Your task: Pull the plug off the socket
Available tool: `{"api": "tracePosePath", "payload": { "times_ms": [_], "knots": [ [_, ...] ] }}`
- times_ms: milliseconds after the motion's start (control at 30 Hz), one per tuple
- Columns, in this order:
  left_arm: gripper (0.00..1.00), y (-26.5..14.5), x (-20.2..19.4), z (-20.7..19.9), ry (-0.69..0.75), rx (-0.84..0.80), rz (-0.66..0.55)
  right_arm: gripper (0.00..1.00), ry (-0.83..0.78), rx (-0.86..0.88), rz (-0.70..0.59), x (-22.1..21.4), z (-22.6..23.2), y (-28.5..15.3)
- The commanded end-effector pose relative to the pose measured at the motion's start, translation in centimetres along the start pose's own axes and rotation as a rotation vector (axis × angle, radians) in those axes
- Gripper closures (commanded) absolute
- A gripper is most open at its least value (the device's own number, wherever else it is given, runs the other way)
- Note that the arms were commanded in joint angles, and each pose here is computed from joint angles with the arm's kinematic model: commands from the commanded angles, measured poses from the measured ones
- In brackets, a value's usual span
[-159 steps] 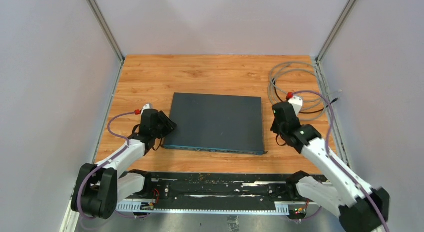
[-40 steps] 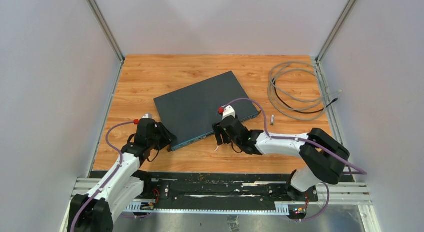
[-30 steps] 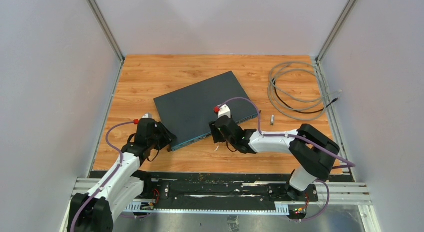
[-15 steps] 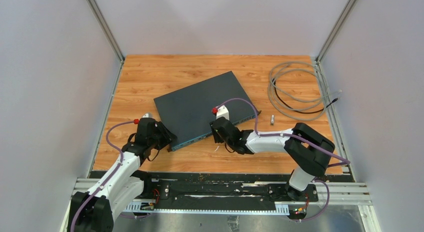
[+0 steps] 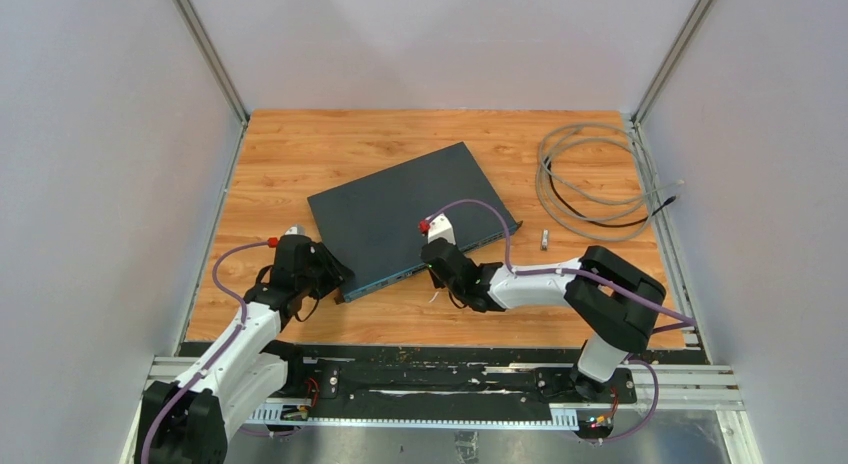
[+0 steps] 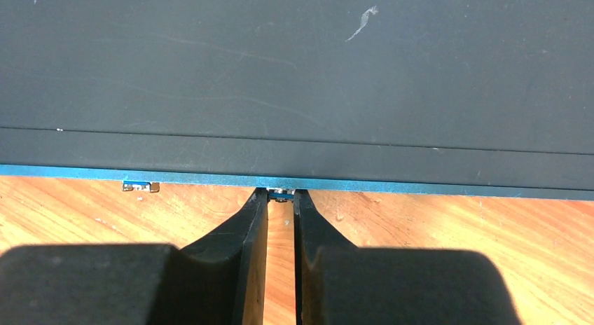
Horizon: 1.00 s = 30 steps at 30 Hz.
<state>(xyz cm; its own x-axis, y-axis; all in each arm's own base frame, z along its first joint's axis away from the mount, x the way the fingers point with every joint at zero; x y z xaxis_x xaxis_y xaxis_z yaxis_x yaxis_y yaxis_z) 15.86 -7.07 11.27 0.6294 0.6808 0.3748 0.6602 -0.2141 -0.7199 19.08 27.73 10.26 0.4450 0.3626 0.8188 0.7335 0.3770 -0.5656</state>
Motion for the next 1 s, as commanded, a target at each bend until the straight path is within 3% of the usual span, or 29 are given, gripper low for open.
{"api": "tracePosePath", "payload": {
  "times_ms": [0,133,467,667,967],
  "knots": [
    [0.52,0.8,-1.5,2.3,0.003,0.123,0.061,0.98,0.038,0.0,-0.11,2.1,0.7,-0.1],
    [0.52,0.8,-1.5,2.3,-0.006,0.123,0.058,1.0,0.056,0.022,-0.07,1.7,0.7,-0.7],
    [0.53,0.9,-1.5,2.2,-0.017,0.128,0.058,1.0,0.097,0.082,0.196,-1.0,1.0,-1.4],
    [0.53,1.0,-1.5,2.3,-0.015,0.135,0.06,1.0,0.065,0.123,0.08,-1.7,0.4,-1.9],
    [0.54,1.3,-1.4,2.4,-0.017,0.144,0.056,1.0,0.023,0.139,0.055,-2.4,-0.8,-4.8]
  ]
}}
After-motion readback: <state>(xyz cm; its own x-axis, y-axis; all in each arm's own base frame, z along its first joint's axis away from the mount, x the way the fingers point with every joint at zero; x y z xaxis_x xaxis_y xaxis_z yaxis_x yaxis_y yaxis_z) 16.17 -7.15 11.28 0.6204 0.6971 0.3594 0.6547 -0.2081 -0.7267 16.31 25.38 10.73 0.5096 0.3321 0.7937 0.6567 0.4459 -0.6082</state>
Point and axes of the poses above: each gripper's point midway between its finger pads, its own y axis out along the fingers, its own z axis along the line the jaws close on, x = y × z, the point moved 10 cm from there along -y, back along the fingers, and after that the axes turned 6 degrees about -y, right-handed, at the moved point
